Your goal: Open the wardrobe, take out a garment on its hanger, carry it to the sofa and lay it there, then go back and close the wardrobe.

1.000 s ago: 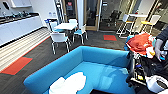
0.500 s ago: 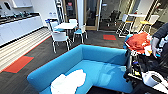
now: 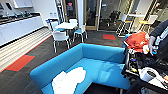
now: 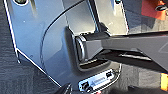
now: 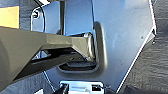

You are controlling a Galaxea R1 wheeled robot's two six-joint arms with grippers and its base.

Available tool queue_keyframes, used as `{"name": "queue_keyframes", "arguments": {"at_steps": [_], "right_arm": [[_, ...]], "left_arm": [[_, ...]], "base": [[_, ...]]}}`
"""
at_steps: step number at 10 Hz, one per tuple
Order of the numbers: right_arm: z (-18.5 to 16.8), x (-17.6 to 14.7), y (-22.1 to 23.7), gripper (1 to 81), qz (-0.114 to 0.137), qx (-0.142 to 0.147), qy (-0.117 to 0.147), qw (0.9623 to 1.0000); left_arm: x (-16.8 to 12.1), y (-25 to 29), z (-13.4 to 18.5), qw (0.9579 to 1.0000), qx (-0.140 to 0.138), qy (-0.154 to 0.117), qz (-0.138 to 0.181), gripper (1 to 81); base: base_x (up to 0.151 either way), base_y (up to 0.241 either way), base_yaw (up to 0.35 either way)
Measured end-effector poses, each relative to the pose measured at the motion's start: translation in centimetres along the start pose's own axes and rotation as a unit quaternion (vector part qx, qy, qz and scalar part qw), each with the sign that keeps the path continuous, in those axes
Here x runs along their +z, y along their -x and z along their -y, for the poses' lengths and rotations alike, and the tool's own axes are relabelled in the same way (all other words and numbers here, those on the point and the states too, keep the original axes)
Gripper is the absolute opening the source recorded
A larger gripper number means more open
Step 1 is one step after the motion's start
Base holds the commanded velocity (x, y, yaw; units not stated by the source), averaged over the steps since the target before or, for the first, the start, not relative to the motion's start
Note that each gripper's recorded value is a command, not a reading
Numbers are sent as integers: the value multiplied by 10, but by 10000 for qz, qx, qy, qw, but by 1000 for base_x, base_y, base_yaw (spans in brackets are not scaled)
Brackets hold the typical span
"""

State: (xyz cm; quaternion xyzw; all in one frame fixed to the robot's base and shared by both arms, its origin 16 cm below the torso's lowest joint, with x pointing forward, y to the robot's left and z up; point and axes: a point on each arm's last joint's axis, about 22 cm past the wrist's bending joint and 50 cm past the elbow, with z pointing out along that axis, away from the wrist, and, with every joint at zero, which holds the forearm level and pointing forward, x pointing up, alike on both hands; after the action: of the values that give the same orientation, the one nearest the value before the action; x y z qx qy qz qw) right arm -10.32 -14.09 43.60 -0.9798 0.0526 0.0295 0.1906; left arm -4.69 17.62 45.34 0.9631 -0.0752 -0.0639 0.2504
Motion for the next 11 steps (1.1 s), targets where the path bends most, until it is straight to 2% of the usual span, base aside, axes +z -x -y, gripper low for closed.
{"name": "queue_keyframes", "arguments": {"at_steps": [3, 11], "right_arm": [[0, 0, 1, 811, -2, 2, 0, 10000], [-2, -1, 1, 811, 8, 1, 22, 10000]], "left_arm": [[0, -1, 0, 10000, 15, 4, -20, 811], [0, -2, -1, 10000, 19, 8, -25, 811]], "base": [[-72, 0, 0], [0, 0, 0]]}}
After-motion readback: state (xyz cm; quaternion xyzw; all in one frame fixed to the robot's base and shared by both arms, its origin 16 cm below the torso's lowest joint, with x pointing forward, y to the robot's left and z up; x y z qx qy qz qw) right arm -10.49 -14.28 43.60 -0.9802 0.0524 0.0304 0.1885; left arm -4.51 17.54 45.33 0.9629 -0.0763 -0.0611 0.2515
